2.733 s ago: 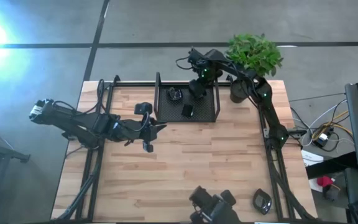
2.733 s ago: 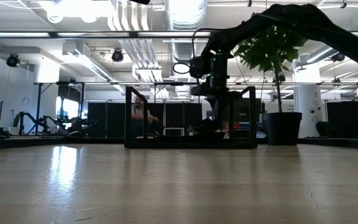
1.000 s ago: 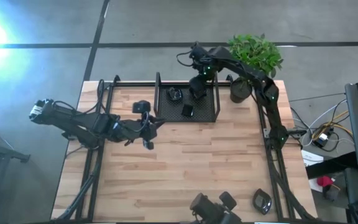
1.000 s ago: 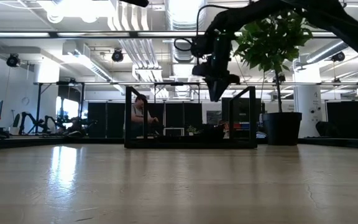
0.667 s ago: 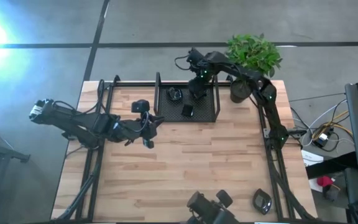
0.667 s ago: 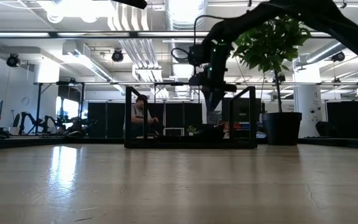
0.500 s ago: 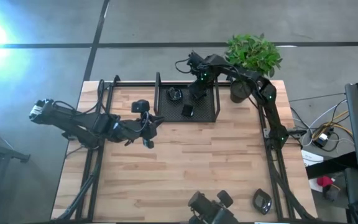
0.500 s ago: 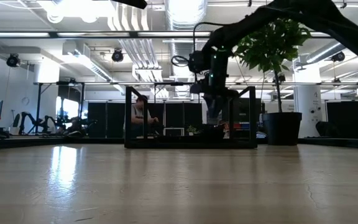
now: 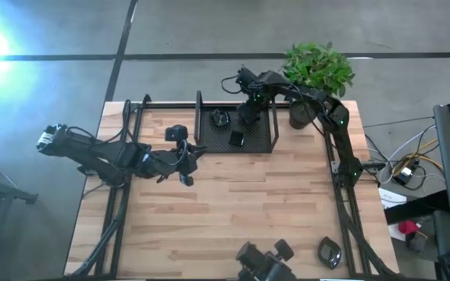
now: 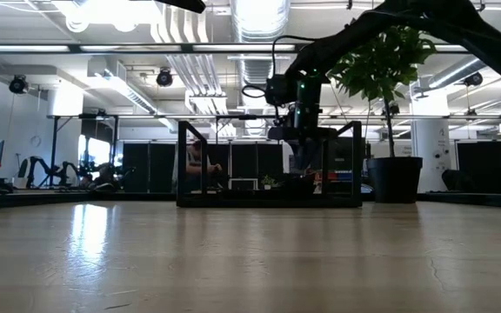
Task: Pick & Place Mini shaped plates
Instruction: Stack the black distorted square plate on top of the black distorted square plate on the shelf, then stack the black leaf-shaped plate on top of the black leaf-shaped plate on the shelf
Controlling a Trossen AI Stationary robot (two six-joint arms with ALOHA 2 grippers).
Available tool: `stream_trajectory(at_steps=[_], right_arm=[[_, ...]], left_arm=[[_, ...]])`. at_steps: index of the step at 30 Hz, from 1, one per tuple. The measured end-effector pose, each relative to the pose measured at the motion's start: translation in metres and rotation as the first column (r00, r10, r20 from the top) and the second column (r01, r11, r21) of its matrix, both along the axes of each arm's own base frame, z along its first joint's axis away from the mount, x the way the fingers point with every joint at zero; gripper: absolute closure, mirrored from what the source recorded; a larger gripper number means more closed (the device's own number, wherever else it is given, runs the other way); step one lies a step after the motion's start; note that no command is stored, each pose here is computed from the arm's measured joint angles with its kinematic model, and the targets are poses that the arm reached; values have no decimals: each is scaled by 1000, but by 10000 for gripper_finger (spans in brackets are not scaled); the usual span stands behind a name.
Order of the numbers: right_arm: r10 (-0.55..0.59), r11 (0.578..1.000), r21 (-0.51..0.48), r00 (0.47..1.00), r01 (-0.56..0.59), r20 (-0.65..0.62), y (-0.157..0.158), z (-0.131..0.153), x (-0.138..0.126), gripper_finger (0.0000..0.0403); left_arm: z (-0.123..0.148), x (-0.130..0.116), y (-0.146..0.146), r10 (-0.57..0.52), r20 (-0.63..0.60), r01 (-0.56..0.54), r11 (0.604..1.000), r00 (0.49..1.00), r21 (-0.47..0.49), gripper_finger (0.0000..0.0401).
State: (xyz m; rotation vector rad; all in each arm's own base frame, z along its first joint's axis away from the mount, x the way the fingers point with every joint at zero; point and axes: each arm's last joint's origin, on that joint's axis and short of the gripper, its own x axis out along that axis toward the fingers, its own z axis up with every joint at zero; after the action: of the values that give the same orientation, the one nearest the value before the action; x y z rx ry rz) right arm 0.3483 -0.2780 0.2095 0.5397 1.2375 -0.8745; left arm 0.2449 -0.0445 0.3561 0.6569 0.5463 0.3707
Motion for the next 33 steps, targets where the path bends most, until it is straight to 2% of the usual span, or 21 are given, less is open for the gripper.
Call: stream_trajectory(at_steps=[5,7,13,18,24,29,33], right_arm=[[19,1000,-16,1000,-19,8,4,-5,5,337],[69,997,-24,998,-69,2,7,-6,8,337],[150,983,-90,982,-161,-114,13,-7,12,337],[291,947,-86,941,-309,-174,17,-8,16,337],[343,928,-84,919,-364,-194,22,-7,18,337],[345,920,-139,926,-366,-155,31,24,14,337],[388,892,-197,913,-406,-127,57,60,12,337]], left_arm=[[0,0,0,0,0,0,1000,1000,0,356],[0,0,0,0,-1,0,1000,1000,0,356],[0,0,0,-1,-1,1,1000,1000,0,356],[0,0,0,0,-1,0,1000,1000,1,356],[0,0,0,-2,-4,2,1000,1000,5,356],[0,0,0,-3,-5,3,1000,1000,7,356],[0,0,0,6,-3,-6,1000,1000,11,356]])
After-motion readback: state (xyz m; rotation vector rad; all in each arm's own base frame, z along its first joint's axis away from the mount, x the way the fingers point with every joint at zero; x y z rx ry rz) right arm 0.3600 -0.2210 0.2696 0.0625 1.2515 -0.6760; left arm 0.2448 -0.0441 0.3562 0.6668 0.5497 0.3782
